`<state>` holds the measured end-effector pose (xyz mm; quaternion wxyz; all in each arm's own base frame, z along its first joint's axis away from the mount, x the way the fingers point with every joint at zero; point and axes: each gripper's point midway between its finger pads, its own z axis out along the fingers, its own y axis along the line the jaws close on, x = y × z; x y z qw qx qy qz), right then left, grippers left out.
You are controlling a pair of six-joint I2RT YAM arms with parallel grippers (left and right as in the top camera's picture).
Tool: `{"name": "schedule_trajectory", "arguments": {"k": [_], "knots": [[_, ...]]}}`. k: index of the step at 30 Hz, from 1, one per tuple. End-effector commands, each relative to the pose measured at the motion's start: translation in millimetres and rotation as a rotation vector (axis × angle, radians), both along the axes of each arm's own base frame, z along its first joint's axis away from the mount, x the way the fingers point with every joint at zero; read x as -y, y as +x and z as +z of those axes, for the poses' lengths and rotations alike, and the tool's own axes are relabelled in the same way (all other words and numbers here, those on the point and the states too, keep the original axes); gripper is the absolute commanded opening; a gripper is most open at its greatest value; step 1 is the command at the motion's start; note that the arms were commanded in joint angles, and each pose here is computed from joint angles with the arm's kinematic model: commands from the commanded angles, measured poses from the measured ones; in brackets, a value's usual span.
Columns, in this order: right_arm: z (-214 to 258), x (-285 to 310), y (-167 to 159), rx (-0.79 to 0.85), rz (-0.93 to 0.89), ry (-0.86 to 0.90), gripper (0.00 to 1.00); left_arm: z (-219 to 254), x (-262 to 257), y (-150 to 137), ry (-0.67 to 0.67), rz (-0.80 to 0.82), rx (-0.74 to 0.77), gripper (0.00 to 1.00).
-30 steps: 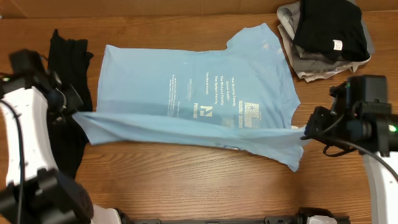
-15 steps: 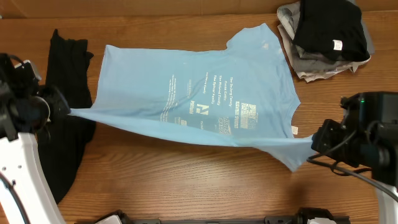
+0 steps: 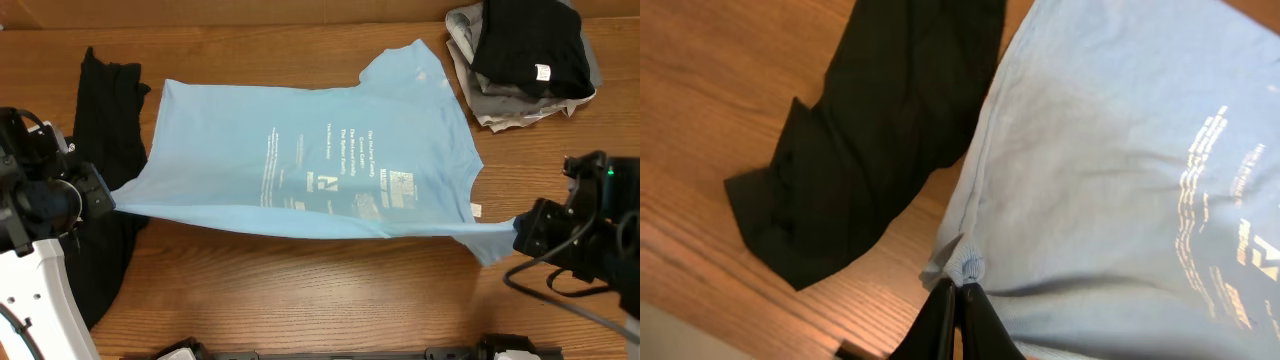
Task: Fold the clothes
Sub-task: 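Lift the hem with both grippers and fold it up toward the collar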
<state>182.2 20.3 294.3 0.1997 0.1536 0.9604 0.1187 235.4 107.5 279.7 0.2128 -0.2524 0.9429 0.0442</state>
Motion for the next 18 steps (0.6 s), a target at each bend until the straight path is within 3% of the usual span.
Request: {"name": "schedule_trajectory", "arguments": {"k": [1, 10, 18], "knots": [[-15.7, 0.8, 8.9, -0.064, 0.049, -0.018, 0.04, -19.1, -5.0, -5.4, 0.011, 0.027, -0.056, 0.04], [-63.1, 4.3, 56.4, -0.182, 0.088, -0.019, 0.04, -85.0, -10.8, 8.8, -0.019, 0.059, -0.092, 0.04], [-93.2, 7.7, 130.1, -0.086, 0.152, -0.042, 0.04, -127.7, -23.4, 44.9, -0.015, 0.062, -0.037, 0.04]]}}
